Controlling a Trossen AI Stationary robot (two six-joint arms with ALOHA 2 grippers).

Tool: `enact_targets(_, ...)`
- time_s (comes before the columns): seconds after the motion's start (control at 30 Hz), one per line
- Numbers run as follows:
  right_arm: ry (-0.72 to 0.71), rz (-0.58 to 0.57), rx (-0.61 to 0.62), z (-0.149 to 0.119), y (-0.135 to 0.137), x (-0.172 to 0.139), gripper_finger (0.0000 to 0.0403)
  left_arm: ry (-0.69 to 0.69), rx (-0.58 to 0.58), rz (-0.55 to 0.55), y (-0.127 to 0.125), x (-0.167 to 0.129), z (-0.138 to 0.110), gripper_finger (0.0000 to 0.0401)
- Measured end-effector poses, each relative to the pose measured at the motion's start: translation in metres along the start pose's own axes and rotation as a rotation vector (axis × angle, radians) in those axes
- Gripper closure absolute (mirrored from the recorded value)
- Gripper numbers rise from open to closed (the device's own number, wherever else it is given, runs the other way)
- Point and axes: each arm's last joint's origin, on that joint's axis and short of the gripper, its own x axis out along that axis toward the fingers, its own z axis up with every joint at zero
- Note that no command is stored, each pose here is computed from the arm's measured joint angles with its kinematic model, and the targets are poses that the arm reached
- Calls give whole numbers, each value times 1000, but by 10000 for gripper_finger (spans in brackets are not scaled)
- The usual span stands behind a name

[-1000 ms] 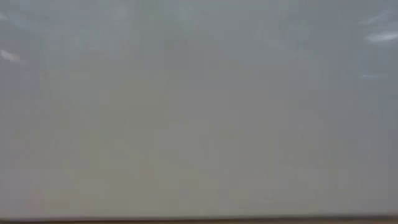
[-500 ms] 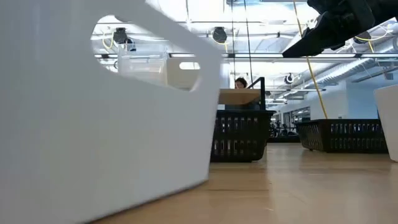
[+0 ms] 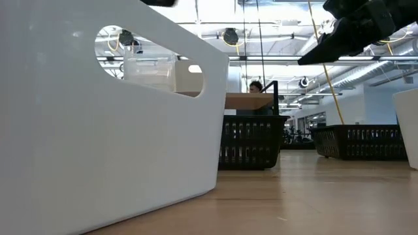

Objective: Stack baskets on shelf by color
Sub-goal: Stack the left white bin on top of the white bin on the shelf

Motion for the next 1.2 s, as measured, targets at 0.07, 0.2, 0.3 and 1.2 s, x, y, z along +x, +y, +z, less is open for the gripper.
enact_targets(0.07, 6, 0, 13, -2, 0, 1, 234, 64, -50, 20, 5, 12, -6, 203)
enact_targets(0.2, 17, 0, 26, -6, 1, 1, 234, 223, -118, 98, 19, 36, -25, 219)
enact_targets(0.3, 11, 0, 34, -5, 0, 1, 234, 273, -132, 83, 20, 45, -31, 229)
enact_targets(1.2, 13, 1, 35, -5, 1, 1, 234, 353, -110, 280, 47, 55, -29, 375)
